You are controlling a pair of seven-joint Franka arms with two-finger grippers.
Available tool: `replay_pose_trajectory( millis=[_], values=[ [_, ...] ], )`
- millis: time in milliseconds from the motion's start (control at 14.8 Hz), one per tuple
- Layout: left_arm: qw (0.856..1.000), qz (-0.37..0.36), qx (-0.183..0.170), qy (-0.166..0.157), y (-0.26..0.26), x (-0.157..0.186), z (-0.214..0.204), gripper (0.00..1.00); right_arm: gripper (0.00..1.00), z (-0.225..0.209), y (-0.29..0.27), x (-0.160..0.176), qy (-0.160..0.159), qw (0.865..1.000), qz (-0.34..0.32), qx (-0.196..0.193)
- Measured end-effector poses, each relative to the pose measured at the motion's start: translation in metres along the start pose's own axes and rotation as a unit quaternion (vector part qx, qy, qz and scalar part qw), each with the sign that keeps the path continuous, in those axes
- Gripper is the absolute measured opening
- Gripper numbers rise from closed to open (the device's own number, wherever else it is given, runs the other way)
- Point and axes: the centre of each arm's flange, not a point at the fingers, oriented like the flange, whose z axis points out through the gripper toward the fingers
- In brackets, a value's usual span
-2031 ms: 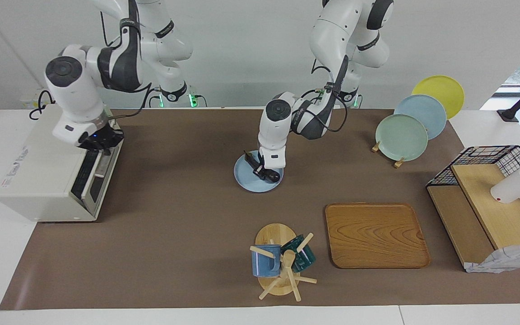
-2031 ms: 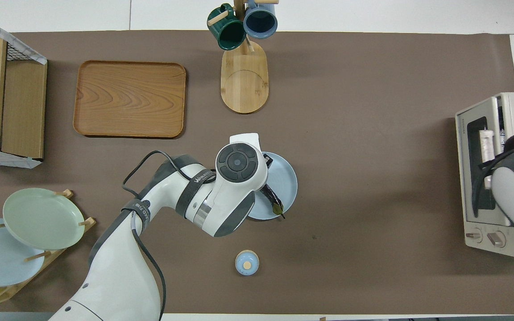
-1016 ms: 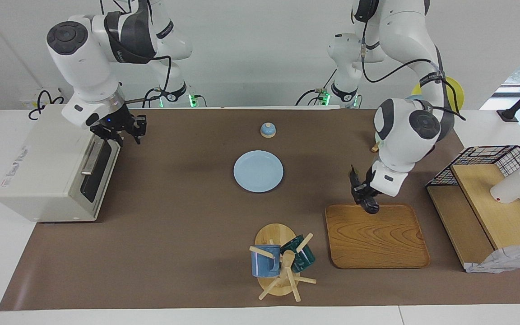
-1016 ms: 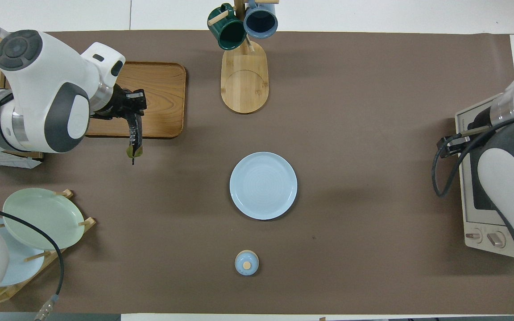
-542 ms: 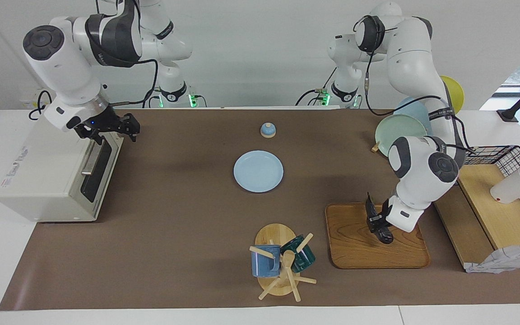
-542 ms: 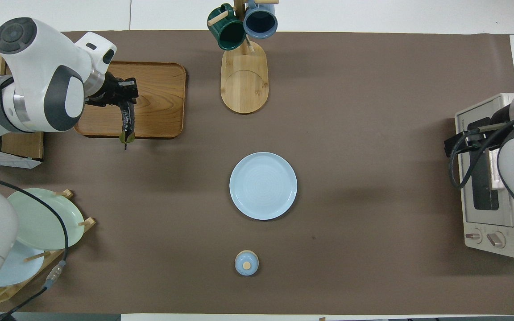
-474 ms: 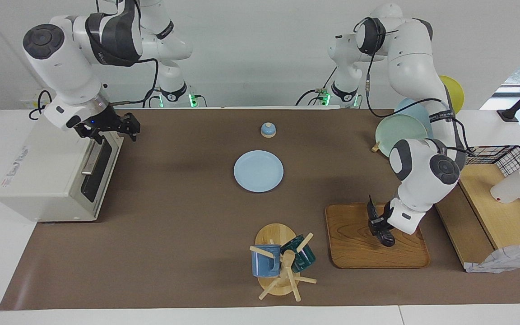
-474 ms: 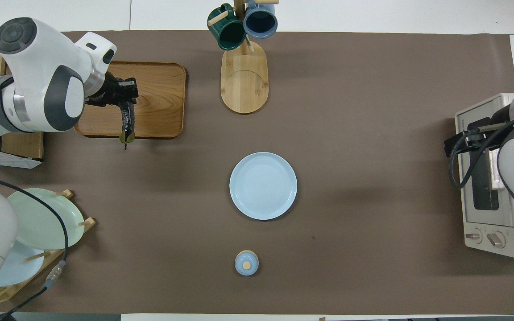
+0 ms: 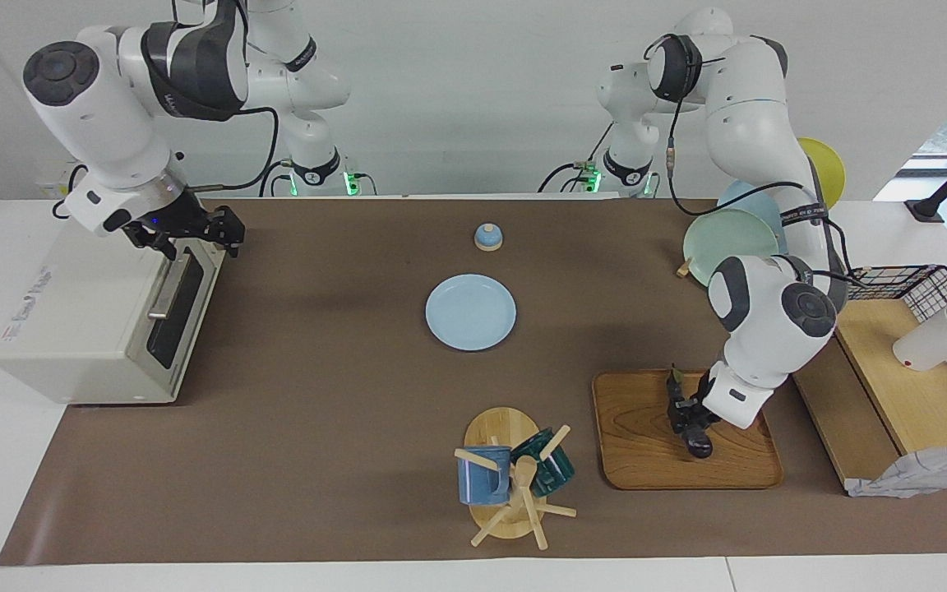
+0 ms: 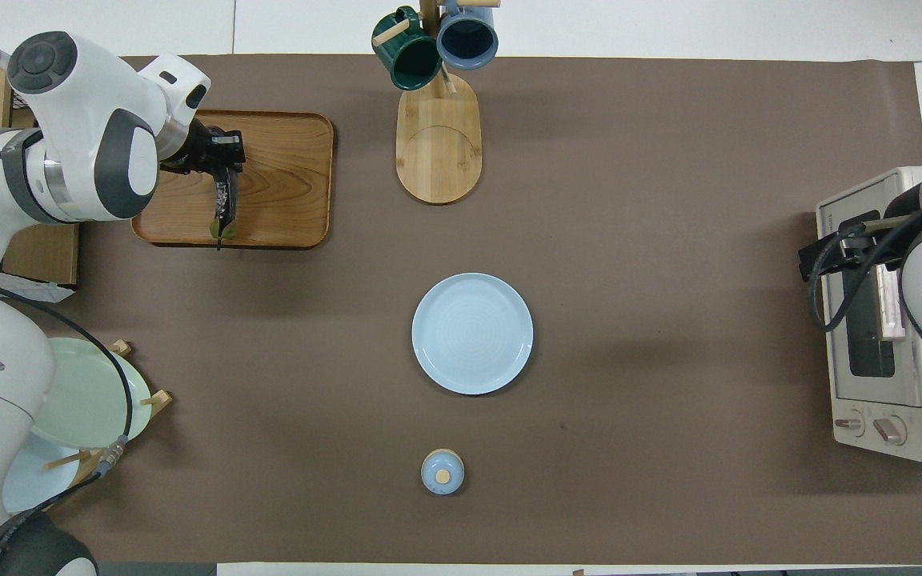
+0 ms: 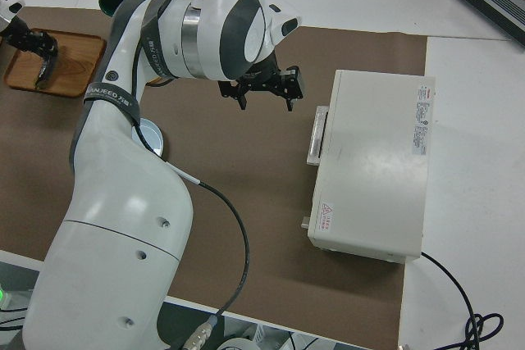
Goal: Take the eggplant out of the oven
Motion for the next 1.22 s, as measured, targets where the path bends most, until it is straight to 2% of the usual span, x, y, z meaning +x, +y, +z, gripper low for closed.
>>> replay_pose_trajectory(
  millis=[203, 271, 474, 812, 1016, 1219],
  values=[
    [1.0, -0.001, 0.0, -0.004, -0.002, 0.0, -0.023, 0.97, 1.0, -0.001, 0.002, 0.0, 0.001, 1.0, 0.002, 0.0],
    [1.0, -0.001, -0.001, -0.001, -0.002, -0.001, -0.041, 1.0, 1.0, -0.002, 0.002, 0.0, 0.002, 1.0, 0.003, 0.0],
    [1.0, -0.013, 0.0, -0.003, -0.01, -0.019, -0.127, 1.0, 1.0, -0.004, 0.003, 0.0, 0.005, 1.0, 0.017, 0.0],
    [0.999, -0.02, 0.007, -0.026, -0.024, -0.079, -0.256, 1.0, 1.0, -0.005, 0.005, -0.001, 0.006, 1.0, 0.021, 0.0],
    [0.999, -0.018, 0.016, -0.036, -0.026, -0.114, -0.295, 1.0, 1.0, -0.007, 0.006, -0.001, 0.007, 1.0, 0.022, 0.0],
    [0.998, -0.018, 0.019, -0.052, -0.029, -0.145, -0.295, 1.0, 1.0, -0.008, 0.006, -0.002, 0.008, 1.0, 0.022, 0.0]
  ],
)
